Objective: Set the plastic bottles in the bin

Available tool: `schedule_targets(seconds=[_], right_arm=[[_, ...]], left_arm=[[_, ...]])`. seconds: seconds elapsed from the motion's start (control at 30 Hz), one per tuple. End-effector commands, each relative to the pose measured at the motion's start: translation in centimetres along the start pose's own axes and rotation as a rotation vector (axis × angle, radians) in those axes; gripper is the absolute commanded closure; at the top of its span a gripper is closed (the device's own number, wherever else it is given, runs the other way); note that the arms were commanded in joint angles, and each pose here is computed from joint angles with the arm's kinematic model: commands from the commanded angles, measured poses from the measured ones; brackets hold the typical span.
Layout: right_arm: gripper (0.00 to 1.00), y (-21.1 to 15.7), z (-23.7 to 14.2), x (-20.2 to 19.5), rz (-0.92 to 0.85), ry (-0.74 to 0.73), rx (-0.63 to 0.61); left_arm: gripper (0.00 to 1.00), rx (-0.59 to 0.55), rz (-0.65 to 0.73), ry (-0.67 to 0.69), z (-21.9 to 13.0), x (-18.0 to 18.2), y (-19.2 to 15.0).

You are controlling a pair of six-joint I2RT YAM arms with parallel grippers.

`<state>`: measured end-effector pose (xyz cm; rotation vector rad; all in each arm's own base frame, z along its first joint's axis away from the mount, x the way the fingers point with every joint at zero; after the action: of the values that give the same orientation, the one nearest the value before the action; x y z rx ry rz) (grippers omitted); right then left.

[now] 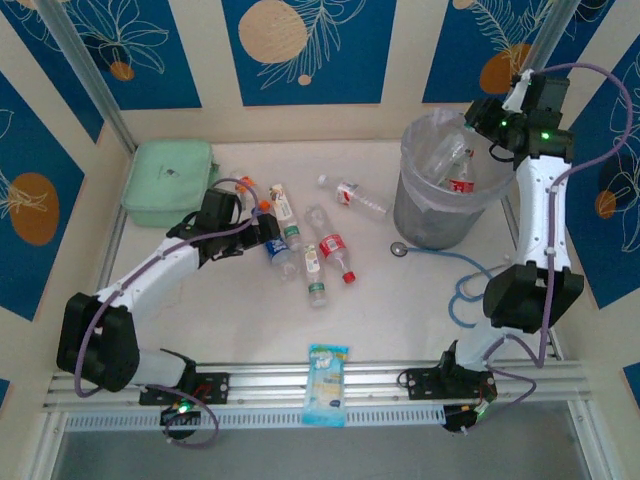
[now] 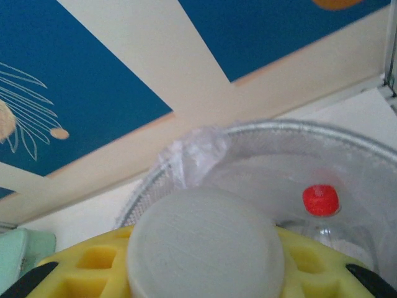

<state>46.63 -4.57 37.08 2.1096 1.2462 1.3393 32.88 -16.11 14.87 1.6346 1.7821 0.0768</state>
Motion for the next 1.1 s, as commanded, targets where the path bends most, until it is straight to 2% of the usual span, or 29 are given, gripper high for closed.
schedule_targets(seconds=[0.0, 0.27, 0.47, 0.73, 0.87, 1.07], right_arm=[[1.00, -1.8, 0.9, 0.6, -0.032, 0.011, 0.072], [1.00, -7.1, 5.3, -1.6, -0.106, -0.082, 0.258], [1.00, -10.7, 8.0, -3.1, -0.172, -0.193, 0.342], [0.99, -16.9, 12.2, -5.8, -0.028, -0.207, 0.487], [0.87, -16.8, 12.4, -5.6, 0.022, -0.189, 0.475], [0.59, -13.1, 9.7, -3.4, 0.032, -0.132, 0.403]], left_arm=[[0.00, -0.014, -0.007, 0.013, -0.7, 0.3, 0.1], [0.00, -0.001, 0.022, 0.003, -0.2, 0.0, 0.3], [0.00, 0.045, 0.151, 0.040, -0.7, 0.1, 0.7], [0.00, 0.068, 0.171, 0.015, -0.3, -0.6, 1.8], [0.00, 0.073, 0.154, 0.000, 0.1, -0.5, 1.8], [0.00, 0.067, 0.137, -0.008, 0.4, -0.3, 2.2]])
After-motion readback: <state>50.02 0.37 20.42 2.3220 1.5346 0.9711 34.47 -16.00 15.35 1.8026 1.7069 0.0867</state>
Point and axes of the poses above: each hand's point on the last joint's axis, 136 mm out from that joint toward the fingers, its own z axis out along the fingers, its own x axis along the line the jaws close on, y = z × x, the point moved 1 cm from there along -z, back along the fingers, and after that the axes turned 6 degrees about z, right-handed, at the moved point
